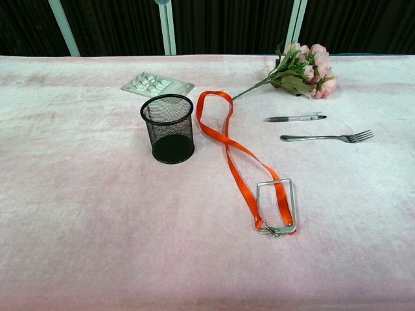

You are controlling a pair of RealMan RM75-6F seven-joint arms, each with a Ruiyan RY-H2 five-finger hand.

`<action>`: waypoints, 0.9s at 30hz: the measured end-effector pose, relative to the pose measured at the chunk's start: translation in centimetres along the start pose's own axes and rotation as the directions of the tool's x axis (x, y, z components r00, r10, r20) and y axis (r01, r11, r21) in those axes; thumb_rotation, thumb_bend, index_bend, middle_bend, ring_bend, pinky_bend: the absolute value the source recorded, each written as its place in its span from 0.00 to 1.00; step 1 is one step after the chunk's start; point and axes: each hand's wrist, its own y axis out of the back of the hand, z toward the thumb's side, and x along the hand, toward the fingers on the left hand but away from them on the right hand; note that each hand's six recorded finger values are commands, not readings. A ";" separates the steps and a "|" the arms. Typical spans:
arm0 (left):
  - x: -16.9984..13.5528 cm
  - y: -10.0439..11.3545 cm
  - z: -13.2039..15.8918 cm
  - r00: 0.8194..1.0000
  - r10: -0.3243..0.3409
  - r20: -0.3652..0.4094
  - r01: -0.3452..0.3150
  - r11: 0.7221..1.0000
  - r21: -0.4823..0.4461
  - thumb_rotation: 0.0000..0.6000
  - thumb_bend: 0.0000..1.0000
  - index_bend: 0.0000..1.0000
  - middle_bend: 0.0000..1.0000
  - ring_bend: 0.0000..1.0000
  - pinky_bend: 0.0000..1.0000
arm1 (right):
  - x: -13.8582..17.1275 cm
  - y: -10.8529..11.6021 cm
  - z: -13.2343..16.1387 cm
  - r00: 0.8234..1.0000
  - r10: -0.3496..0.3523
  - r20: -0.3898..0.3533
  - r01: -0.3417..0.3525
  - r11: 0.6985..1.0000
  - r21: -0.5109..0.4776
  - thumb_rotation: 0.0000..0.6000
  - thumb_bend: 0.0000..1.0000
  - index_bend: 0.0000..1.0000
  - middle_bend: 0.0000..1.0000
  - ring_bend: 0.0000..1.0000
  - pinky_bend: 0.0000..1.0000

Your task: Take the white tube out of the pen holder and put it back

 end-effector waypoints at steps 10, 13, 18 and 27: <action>-5.4 2.3 -2.9 0.974 0.221 -0.050 -0.182 0.892 0.413 1.00 0.45 0.60 0.23 0.00 0.00 | 0.0 -0.1 0.2 1.000 0.008 -0.008 -0.008 1.000 0.002 1.00 0.22 0.03 0.05 0.14 0.18; -6.8 2.8 -4.1 0.966 0.240 -0.091 -0.189 0.904 0.383 1.00 0.45 0.60 0.23 0.00 0.00 | 0.0 -0.1 0.2 1.000 0.005 -0.008 -0.005 1.000 0.001 1.00 0.22 0.03 0.05 0.14 0.18; -7.7 2.7 -6.1 0.961 0.214 -0.176 -0.173 0.959 0.224 1.00 0.45 0.60 0.23 0.00 0.00 | 0.0 0.1 0.1 1.000 -0.001 -0.002 0.001 1.000 -0.001 1.00 0.22 0.03 0.05 0.14 0.18; -4.2 0.8 -5.5 0.979 0.044 -0.199 -0.070 0.989 -0.129 1.00 0.45 0.60 0.23 0.00 0.00 | -0.1 0.0 0.0 1.000 0.003 0.001 -0.003 1.000 0.003 1.00 0.22 0.03 0.05 0.14 0.18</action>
